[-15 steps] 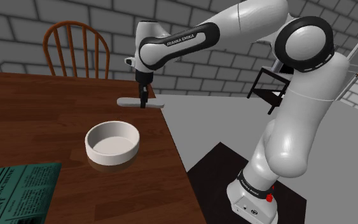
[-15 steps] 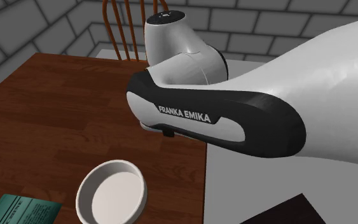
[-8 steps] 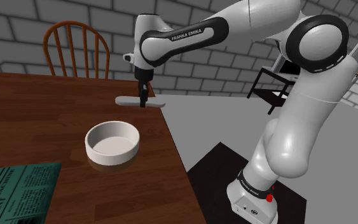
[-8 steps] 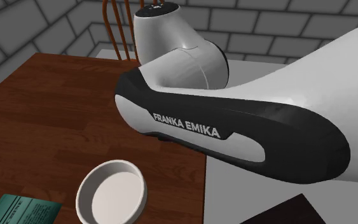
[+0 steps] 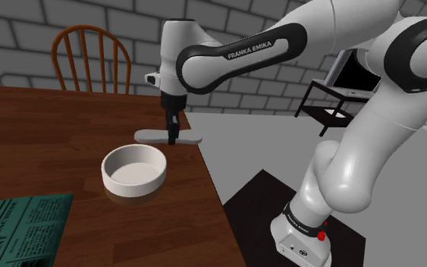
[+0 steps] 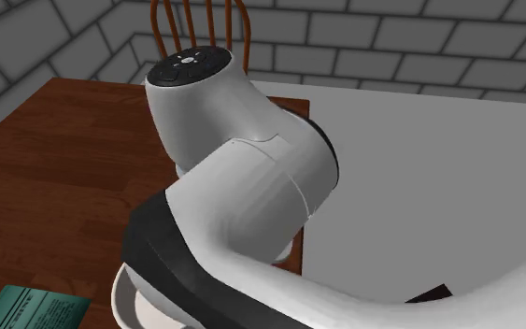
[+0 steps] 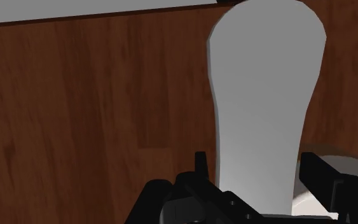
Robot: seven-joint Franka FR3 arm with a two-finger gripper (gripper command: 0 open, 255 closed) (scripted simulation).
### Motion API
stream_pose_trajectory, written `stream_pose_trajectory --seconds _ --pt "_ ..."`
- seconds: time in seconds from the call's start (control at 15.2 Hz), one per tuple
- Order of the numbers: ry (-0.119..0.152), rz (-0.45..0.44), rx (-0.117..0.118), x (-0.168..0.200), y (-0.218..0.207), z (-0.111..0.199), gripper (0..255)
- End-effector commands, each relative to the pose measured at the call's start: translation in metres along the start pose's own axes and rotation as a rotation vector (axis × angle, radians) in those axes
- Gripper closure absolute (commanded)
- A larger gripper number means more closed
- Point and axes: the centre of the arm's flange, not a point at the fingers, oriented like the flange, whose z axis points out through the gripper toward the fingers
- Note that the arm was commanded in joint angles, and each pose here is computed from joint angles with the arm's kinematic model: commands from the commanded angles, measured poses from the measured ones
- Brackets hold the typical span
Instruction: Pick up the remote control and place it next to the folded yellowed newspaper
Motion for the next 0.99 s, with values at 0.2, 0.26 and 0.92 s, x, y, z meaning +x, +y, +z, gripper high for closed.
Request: stream_pose_trajectory --seconds 0.2,0.26,0.92 --pt "0.000 0.001 0.000 0.006 -0.064 -0.003 255" --pt "0.000 0.001 0.000 0.007 -0.078 -0.003 255" --pt "0.000 0.001 0.000 0.019 -0.209 -0.007 255"
